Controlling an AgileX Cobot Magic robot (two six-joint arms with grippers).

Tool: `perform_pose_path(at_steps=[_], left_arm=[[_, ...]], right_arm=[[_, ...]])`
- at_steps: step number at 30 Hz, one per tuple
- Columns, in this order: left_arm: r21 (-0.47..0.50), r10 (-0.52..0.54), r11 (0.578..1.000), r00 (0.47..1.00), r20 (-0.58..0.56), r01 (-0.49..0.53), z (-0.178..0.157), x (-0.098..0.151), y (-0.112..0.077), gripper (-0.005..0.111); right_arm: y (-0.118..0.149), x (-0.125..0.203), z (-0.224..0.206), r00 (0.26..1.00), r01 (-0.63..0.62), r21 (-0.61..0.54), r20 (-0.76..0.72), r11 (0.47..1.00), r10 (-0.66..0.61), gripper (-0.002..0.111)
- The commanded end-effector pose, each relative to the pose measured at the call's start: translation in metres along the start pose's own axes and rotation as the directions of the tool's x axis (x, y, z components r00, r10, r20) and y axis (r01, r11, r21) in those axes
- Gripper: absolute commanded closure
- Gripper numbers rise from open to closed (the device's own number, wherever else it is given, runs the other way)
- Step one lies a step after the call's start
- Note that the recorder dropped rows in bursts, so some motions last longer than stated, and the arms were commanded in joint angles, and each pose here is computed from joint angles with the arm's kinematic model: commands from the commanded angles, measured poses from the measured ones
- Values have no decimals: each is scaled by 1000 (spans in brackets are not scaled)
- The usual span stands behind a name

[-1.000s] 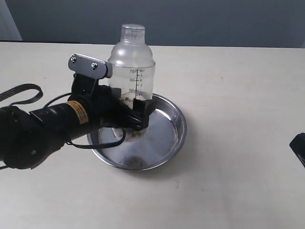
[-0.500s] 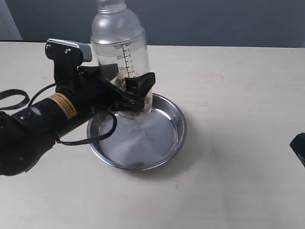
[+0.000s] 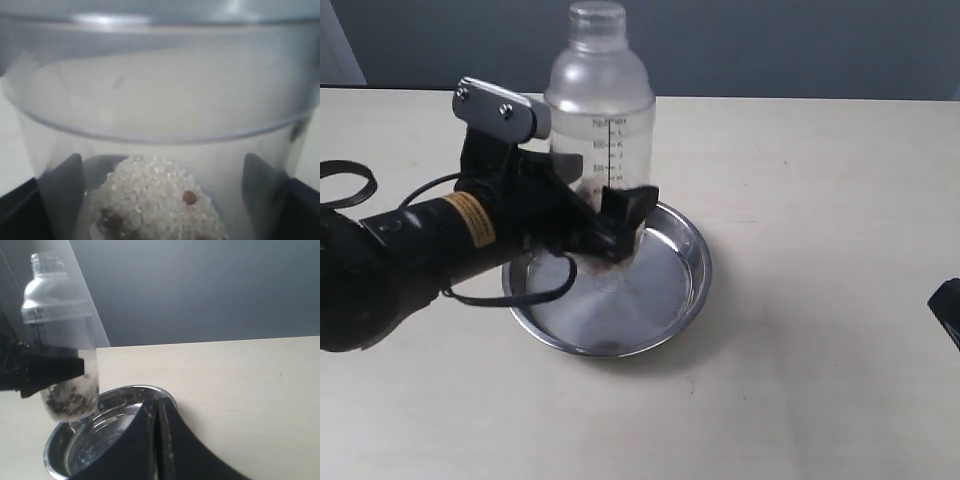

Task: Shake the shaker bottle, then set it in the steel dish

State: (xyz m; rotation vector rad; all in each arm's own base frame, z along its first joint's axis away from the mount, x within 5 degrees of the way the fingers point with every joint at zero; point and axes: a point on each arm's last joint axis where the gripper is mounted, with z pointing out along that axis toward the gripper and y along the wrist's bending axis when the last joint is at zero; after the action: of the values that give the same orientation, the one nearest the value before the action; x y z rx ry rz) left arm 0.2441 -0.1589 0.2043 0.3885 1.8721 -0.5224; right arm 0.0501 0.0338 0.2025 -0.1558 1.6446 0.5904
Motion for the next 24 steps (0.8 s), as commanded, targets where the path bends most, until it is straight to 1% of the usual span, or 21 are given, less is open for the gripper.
perform_pose_path(at_steps=[1,2,3,4,5,6,7,8,10,11,12,13,14,16,17,19,20,21,22,23,24], left_arm=[[49,12,999,982,188,-21,-23,-10,5,106],[68,-62,997,969,240,47,-23,-14,6,106],[95,-106,992,952,286,81,-20,-19,5,106],[114,-107,990,955,278,78,-13,-20,3,106],[110,-104,991,966,236,79,-7,-19,2,106],[97,-83,993,984,156,68,-2,-16,2,106],[96,-31,995,996,81,23,-1,-12,1,106],[103,17,994,999,48,-22,-4,-10,1,106],[146,100,983,990,96,-113,-12,-11,-2,106],[125,104,985,986,131,-120,-13,-14,1,106],[64,24,997,991,134,-33,-11,-15,9,106],[-14,-87,996,988,130,90,-11,-15,18,106],[-73,-142,986,983,114,151,-13,-13,23,106],[-147,-176,972,983,58,183,-17,-9,27,106],[-170,-149,973,988,43,154,-18,-9,27,106],[-195,-131,970,988,79,144,-17,-11,23,106],[-165,-90,980,989,114,108,-14,-14,17,106],[-91,3,996,988,155,11,-10,-19,5,106],[21,87,995,976,200,-93,-5,-24,-9,106],[125,136,978,966,221,-166,-3,-27,-19,106],[186,132,968,970,207,-171,-1,-30,-23,106]], right_arm=[[-1,0,0,1000,1,6,8,1000,-1,109],[-1,0,0,1000,1,6,8,1000,-1,109],[-1,0,0,1000,1,6,8,1000,-1,109],[-1,0,0,1000,1,6,8,1000,-1,109],[-1,0,0,1000,1,6,8,1000,-1,109],[-1,0,0,1000,1,6,8,1000,-1,109],[-1,0,0,1000,1,6,8,1000,-1,109],[-1,0,0,1000,1,6,8,1000,-1,109],[-1,0,0,1000,1,6,8,1000,-1,109],[-1,0,0,1000,1,6,8,1000,-1,109],[0,0,0,1000,1,4,6,1000,-1,109],[0,0,0,1000,1,4,6,1000,-1,109],[0,0,0,1000,1,4,6,1000,-1,109],[0,0,0,1000,1,4,6,1000,-1,109],[0,0,0,1000,1,4,6,1000,-1,109],[-1,0,0,1000,1,5,7,1000,-1,109],[-1,0,0,1000,1,5,7,1000,-1,109],[-1,0,0,1000,1,5,7,1000,-1,109],[-1,0,0,1000,1,5,7,1000,-1,109],[-1,0,0,1000,1,5,7,1000,-1,109],[-1,0,0,1000,1,5,7,1000,-1,109]])
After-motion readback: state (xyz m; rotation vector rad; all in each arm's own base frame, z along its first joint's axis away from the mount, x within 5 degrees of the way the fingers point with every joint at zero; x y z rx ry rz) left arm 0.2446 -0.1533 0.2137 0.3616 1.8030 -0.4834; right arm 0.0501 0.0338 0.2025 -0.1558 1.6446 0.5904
